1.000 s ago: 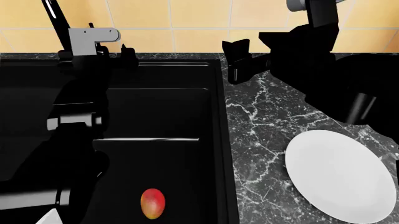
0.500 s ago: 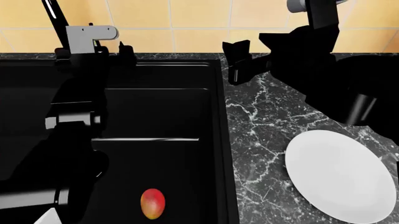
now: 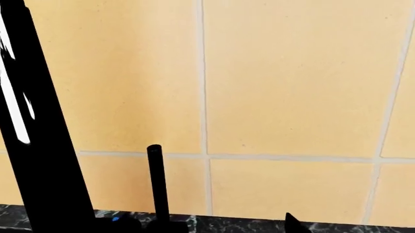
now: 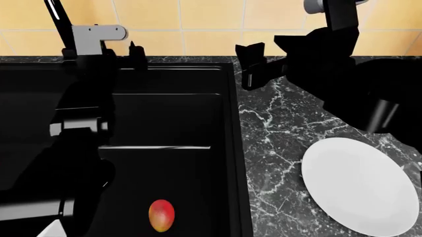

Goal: Pick the mango from the counter and place it in the sink. Then turn on the sink faucet.

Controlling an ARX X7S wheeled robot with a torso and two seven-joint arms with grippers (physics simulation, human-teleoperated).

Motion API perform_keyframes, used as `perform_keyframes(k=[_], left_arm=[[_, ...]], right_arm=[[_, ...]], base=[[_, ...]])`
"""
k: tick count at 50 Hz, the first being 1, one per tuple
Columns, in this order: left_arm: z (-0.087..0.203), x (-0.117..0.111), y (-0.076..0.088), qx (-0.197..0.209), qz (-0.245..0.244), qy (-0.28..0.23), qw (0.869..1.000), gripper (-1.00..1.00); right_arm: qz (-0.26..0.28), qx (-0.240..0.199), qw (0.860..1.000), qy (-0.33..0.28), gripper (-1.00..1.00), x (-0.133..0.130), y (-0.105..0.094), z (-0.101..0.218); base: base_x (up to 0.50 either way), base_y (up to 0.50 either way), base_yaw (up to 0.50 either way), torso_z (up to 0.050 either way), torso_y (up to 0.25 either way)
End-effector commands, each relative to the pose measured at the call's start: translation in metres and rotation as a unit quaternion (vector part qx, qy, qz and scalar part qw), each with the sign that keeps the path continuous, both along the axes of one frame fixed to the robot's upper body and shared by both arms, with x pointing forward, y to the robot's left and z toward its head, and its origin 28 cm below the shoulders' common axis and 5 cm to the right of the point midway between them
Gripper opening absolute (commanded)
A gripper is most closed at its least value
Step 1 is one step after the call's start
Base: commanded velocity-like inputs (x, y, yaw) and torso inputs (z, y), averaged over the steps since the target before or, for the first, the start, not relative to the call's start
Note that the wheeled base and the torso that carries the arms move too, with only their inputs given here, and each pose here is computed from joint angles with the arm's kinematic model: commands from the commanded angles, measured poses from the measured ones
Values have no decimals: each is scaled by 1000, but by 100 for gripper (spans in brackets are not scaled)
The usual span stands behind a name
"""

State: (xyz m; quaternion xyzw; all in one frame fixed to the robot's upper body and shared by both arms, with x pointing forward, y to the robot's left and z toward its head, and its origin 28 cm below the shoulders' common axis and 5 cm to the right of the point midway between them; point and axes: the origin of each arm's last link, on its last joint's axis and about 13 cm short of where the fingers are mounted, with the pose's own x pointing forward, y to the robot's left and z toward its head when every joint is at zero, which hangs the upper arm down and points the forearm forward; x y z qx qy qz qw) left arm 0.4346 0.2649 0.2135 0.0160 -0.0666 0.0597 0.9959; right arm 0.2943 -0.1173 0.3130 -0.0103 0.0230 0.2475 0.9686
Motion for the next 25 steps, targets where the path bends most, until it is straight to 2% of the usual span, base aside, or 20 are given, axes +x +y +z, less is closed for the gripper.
perform_keyframes(k=[1,25], left_arm=[[3,1,-3,-2,-18,-10,1000,100],[-3,1,-7,-2,-28,-5,1000,100]], right_arm=[[-1,1,1000,-1,100,-1,-1,1],[-2,2,1000,0,100,0,-2,0]], base=[[0,0,0,0,0],[0,0,0,0,0]])
